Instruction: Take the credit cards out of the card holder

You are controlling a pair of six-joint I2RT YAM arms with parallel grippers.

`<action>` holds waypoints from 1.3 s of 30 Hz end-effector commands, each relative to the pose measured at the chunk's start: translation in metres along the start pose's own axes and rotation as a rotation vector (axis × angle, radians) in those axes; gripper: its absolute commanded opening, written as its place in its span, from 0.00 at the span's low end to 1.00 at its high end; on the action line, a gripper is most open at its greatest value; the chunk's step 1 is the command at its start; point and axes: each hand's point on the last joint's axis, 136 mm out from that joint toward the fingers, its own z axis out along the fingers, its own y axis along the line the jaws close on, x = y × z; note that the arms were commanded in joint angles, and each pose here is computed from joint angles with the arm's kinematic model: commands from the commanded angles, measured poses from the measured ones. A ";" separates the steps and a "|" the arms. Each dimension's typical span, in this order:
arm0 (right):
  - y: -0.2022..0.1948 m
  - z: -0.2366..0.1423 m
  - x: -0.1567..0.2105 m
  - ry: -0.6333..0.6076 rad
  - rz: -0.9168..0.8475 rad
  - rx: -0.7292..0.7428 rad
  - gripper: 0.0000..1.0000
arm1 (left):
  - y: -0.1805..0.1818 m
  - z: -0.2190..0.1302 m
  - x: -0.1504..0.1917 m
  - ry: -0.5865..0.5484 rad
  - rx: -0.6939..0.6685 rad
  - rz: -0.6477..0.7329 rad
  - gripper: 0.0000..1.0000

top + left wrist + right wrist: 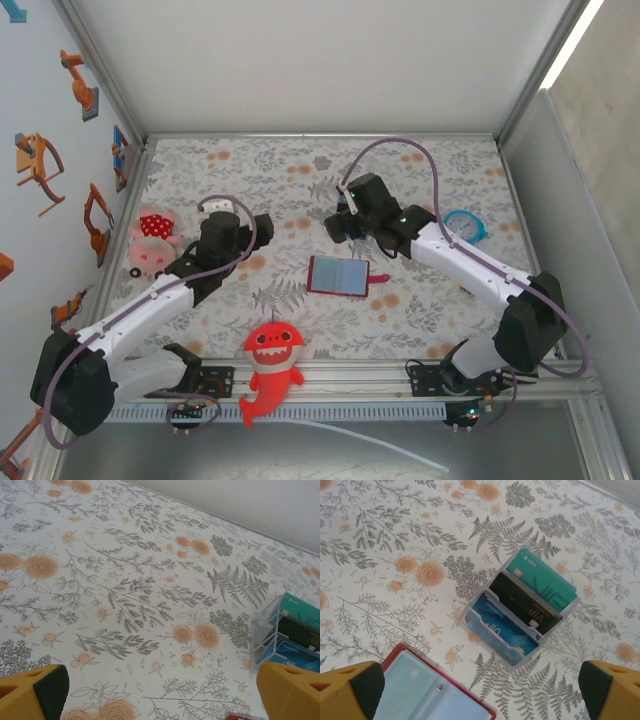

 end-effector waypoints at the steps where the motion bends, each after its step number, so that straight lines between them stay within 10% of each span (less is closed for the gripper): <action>1: 0.005 0.005 0.016 0.047 0.100 0.041 0.99 | 0.010 -0.006 -0.008 -0.045 -0.026 -0.051 0.97; 13: 0.075 0.038 0.070 0.205 0.167 0.061 0.99 | 0.054 -0.018 0.003 -0.081 -0.138 -0.142 0.97; 18: 0.097 0.046 0.090 0.298 0.183 -0.001 0.75 | 0.067 -0.022 0.008 -0.092 -0.180 -0.136 0.97; 39: 0.101 0.077 0.130 0.442 0.092 0.109 0.55 | 0.078 -0.010 0.025 -0.035 -0.251 -0.114 0.97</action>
